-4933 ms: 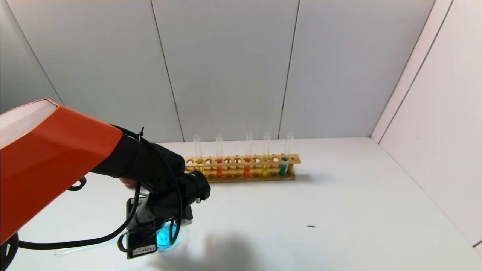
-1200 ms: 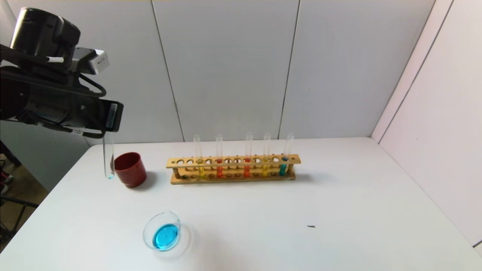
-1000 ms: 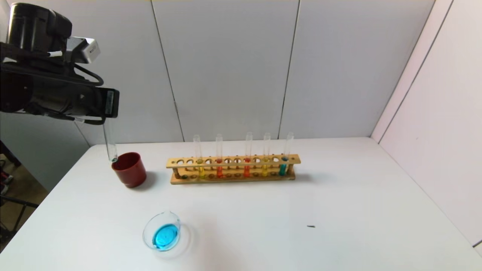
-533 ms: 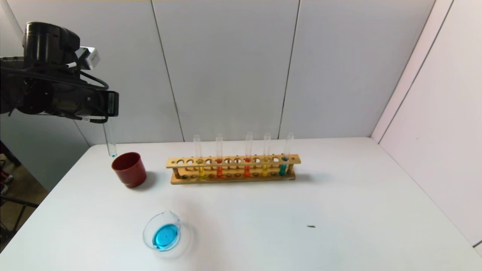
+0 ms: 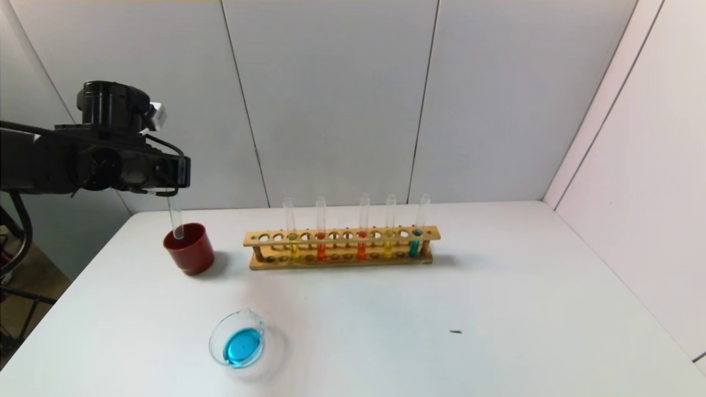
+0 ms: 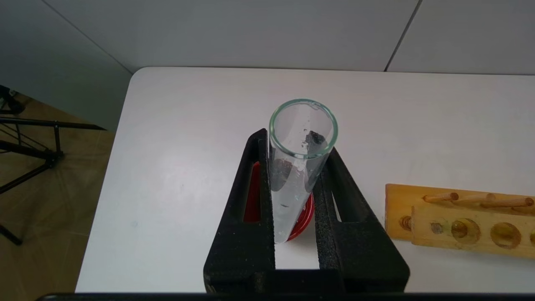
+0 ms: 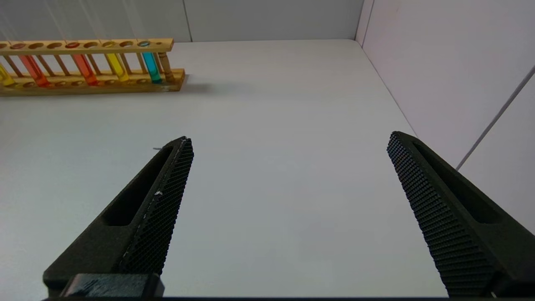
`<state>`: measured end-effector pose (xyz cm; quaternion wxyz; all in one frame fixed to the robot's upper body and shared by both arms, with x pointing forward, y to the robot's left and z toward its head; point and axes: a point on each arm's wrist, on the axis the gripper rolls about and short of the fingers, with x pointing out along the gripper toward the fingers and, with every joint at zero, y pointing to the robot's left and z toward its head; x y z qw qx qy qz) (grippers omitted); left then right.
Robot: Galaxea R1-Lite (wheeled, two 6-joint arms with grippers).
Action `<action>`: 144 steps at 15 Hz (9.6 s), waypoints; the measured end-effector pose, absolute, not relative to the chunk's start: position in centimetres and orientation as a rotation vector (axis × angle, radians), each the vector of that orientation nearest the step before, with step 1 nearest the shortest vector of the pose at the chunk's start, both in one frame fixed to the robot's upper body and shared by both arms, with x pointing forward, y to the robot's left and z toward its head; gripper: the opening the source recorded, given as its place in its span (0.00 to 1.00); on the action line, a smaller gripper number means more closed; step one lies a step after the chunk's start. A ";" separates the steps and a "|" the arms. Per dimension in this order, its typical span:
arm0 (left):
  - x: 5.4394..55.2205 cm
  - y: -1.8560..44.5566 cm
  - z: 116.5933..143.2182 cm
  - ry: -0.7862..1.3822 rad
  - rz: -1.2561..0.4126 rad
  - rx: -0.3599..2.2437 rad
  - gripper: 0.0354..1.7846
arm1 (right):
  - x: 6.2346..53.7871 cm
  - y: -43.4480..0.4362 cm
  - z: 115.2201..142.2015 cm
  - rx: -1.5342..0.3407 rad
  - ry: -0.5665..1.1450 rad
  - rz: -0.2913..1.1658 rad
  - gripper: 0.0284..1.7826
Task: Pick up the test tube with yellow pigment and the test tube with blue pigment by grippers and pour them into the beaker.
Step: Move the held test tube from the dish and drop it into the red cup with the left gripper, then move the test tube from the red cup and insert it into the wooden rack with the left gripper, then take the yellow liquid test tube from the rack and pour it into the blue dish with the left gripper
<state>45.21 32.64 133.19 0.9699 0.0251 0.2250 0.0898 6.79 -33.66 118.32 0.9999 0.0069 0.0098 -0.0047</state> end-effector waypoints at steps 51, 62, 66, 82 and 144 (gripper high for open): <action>30.6 26.1 132.3 0.340 0.036 0.010 0.98 | 6.8 -33.7 118.3 0.014 0.020 -0.009 0.95; 32.5 19.3 128.7 0.375 -0.009 -0.071 0.98 | 6.8 -33.7 118.3 0.014 0.020 -0.009 0.95; 34.9 17.3 127.7 0.363 -0.016 -0.071 0.98 | 6.8 -33.7 118.3 0.014 0.020 -0.009 0.95; 42.8 14.9 124.5 0.385 0.035 -0.047 0.98 | 6.8 -33.7 118.3 0.014 0.020 -0.009 0.95; 43.7 14.4 131.2 0.275 0.011 -0.024 0.15 | 6.8 -33.7 118.3 0.013 0.020 -0.010 0.95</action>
